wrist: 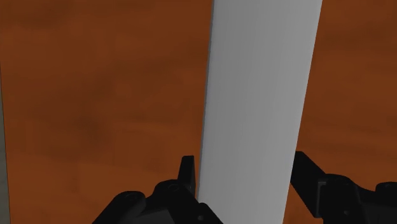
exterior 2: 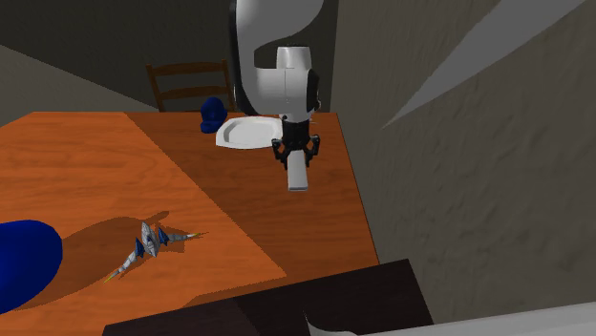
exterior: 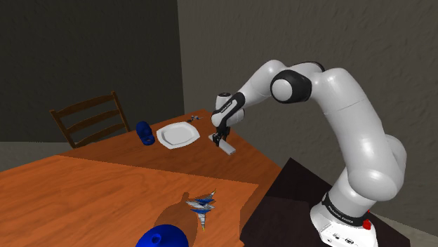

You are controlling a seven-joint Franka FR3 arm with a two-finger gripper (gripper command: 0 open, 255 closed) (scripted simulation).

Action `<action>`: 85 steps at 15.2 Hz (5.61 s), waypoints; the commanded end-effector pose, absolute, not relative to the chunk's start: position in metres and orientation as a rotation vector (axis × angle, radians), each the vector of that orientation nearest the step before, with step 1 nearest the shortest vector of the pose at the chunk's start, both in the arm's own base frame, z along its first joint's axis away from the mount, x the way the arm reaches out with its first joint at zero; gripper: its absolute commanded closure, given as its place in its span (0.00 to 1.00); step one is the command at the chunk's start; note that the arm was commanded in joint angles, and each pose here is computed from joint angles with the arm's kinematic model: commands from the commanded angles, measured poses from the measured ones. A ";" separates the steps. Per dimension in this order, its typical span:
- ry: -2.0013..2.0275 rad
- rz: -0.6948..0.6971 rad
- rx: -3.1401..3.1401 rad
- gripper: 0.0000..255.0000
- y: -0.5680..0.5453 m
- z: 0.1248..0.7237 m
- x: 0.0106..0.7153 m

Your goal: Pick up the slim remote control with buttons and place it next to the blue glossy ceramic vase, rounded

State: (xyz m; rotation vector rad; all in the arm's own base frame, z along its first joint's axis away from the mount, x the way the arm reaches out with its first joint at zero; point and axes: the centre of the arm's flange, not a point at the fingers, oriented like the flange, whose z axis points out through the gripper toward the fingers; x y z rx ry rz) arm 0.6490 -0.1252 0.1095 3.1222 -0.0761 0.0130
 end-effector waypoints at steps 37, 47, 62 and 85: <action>-0.076 0.013 3.122 1.00 -0.126 0.310 0.650; -0.076 0.013 3.122 1.00 -0.100 0.351 0.646; -0.076 0.013 3.122 1.00 0.096 0.351 0.619; -0.076 0.013 3.122 1.00 0.285 0.310 0.592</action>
